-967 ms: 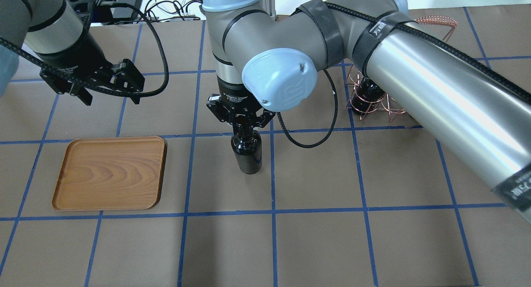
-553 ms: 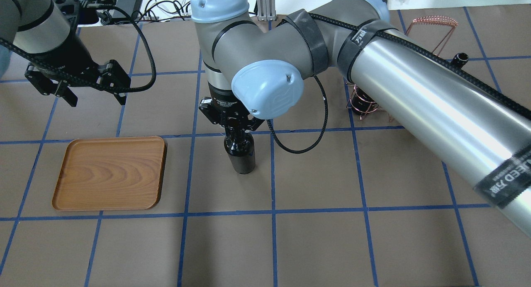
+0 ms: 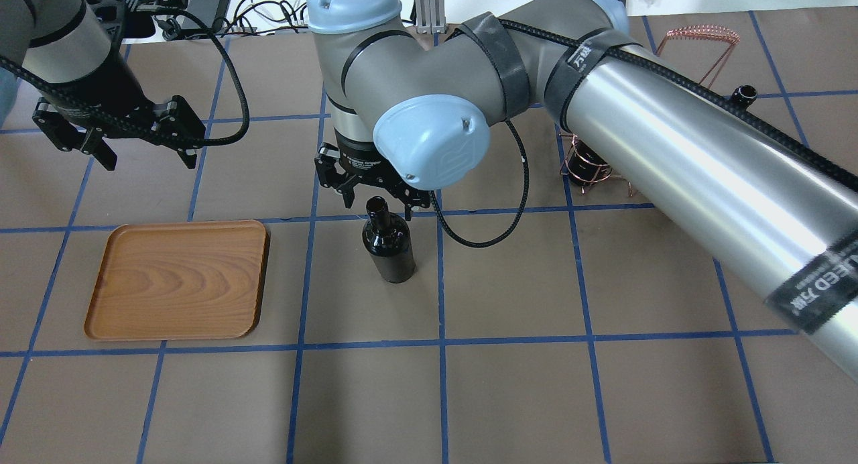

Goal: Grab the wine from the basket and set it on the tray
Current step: 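Stand the bottle upright on the table, open and raise the right gripper, then move the left gripper over the standing bottle and grasp its neck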

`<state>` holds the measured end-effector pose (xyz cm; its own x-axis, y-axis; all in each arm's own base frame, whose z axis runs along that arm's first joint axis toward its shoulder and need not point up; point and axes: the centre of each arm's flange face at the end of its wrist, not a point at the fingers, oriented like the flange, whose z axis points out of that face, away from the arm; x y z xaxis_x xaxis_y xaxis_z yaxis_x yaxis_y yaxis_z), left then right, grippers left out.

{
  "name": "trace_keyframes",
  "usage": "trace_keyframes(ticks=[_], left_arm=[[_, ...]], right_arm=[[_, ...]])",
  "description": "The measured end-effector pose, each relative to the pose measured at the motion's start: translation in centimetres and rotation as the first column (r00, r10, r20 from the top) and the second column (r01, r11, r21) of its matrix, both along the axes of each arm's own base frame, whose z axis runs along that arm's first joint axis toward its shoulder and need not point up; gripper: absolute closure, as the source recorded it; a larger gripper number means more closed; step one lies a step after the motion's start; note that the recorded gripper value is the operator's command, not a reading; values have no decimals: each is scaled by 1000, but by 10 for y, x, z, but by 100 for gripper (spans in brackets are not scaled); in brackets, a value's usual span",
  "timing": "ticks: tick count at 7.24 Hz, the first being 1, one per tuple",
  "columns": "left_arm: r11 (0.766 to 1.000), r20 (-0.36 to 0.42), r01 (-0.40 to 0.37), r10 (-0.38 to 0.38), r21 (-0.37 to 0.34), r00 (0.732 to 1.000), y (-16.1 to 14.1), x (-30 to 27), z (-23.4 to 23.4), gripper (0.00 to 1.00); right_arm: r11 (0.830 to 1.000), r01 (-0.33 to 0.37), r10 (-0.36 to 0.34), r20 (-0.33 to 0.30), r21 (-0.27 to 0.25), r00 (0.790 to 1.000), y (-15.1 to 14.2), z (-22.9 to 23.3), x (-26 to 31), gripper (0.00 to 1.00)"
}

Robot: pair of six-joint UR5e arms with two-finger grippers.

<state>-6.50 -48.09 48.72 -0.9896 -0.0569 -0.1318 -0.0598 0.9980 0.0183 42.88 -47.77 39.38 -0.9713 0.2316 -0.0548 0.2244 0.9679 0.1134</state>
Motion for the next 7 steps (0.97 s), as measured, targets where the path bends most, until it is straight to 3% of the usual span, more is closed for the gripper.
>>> trace_keyframes(ticks=[2, 3, 4, 5, 7], left_arm=[[1000, -3, 8, -8, -3, 1000, 2, -3, 3, 0], [1000, -13, 18, -18, -6, 1000, 4, -10, 4, 0], [999, -30, 48, -49, -13, 998, 6, -30, 4, 0], [996, -43, 85, -86, -26, 995, 10, -58, 4, 0], [992, -69, 122, -125, -42, 990, 24, -115, 1, 0]], right_arm=[[989, -133, 135, 27, -65, 991, -32, 39, -63, 0], [969, -225, 227, 7, -99, 974, -45, 66, -116, 0], [956, -268, 266, -34, -122, 963, -49, 95, -171, 0], [958, -267, 261, -64, -105, 963, -40, 119, -218, 0], [964, -257, 252, -70, -66, 965, -20, 140, -254, 0]])
